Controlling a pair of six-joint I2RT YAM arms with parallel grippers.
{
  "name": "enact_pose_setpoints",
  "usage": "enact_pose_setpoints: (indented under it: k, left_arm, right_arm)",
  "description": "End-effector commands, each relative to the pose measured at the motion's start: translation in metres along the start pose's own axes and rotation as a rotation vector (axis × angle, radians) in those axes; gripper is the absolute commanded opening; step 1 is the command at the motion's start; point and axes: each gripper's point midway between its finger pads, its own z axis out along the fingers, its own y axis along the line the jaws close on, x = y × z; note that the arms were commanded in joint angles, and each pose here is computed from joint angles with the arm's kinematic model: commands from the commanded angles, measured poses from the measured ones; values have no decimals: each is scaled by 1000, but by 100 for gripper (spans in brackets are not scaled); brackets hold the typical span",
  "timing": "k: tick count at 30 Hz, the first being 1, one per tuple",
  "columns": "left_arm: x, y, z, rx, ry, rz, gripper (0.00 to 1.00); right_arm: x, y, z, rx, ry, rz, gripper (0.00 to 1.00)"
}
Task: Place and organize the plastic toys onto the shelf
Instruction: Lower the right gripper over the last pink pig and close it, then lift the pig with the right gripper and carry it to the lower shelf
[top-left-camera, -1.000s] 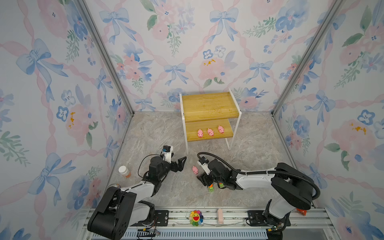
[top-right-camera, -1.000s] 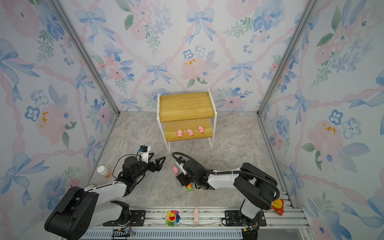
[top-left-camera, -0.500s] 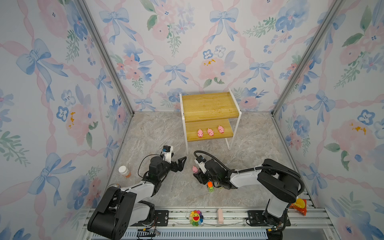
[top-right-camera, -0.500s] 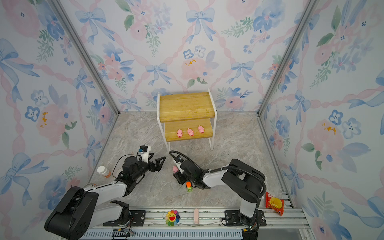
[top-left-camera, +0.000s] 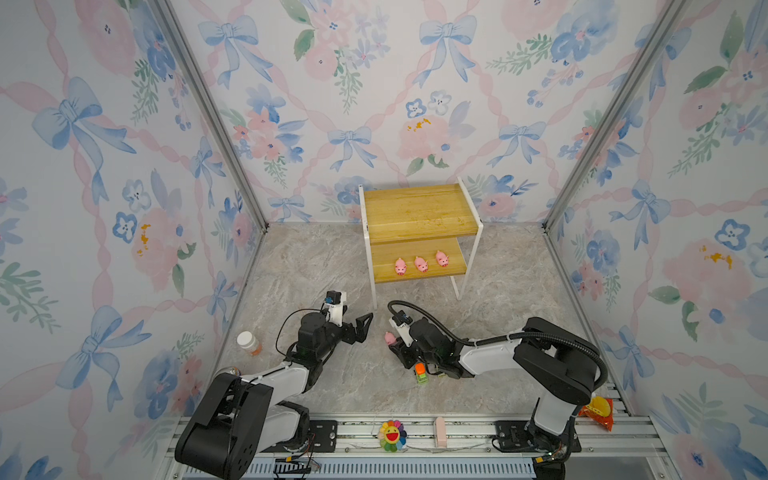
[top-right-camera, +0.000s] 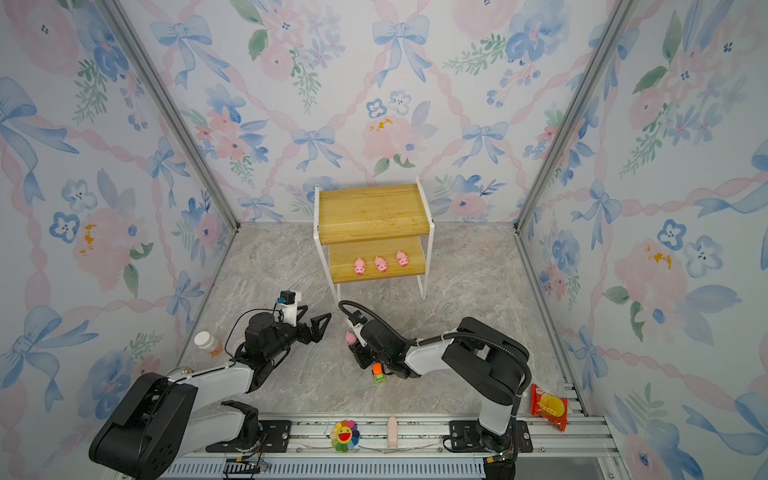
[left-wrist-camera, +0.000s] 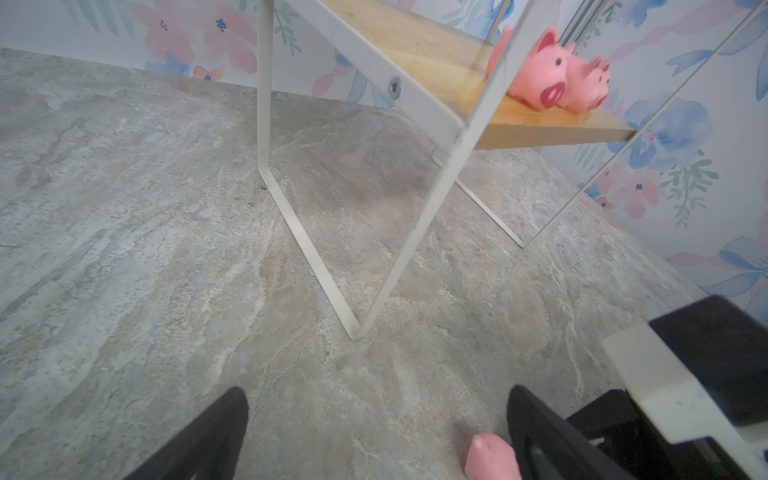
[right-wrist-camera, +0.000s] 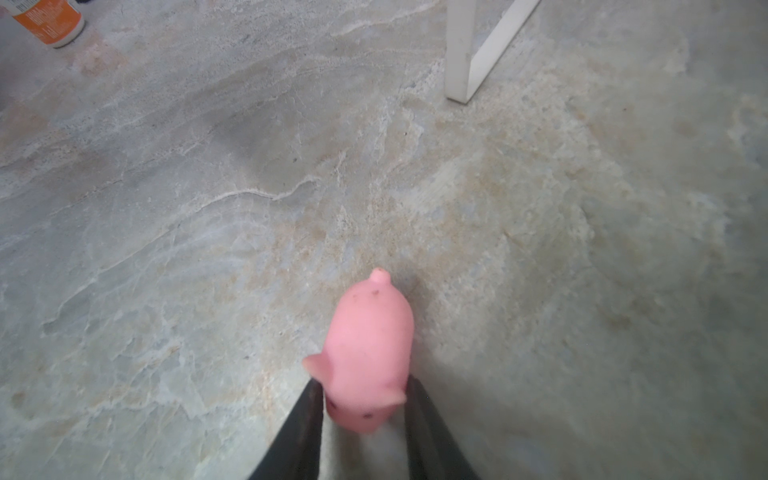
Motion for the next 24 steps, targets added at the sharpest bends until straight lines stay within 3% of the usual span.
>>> enact_pose_setpoints:
  k: [1,12,24]
  left_arm:
    - [0,-3,-1,11,-3,11,98]
    - [0,-3,-1,12,-3,10,98]
    - [0,-3,-1,12,0,10,98]
  right_arm:
    - [-2,-5,5,17,-7,10,34]
    - [-5,-4,14,9,-7,10,40]
    - [-5,-9,13,19,-18,22,28]
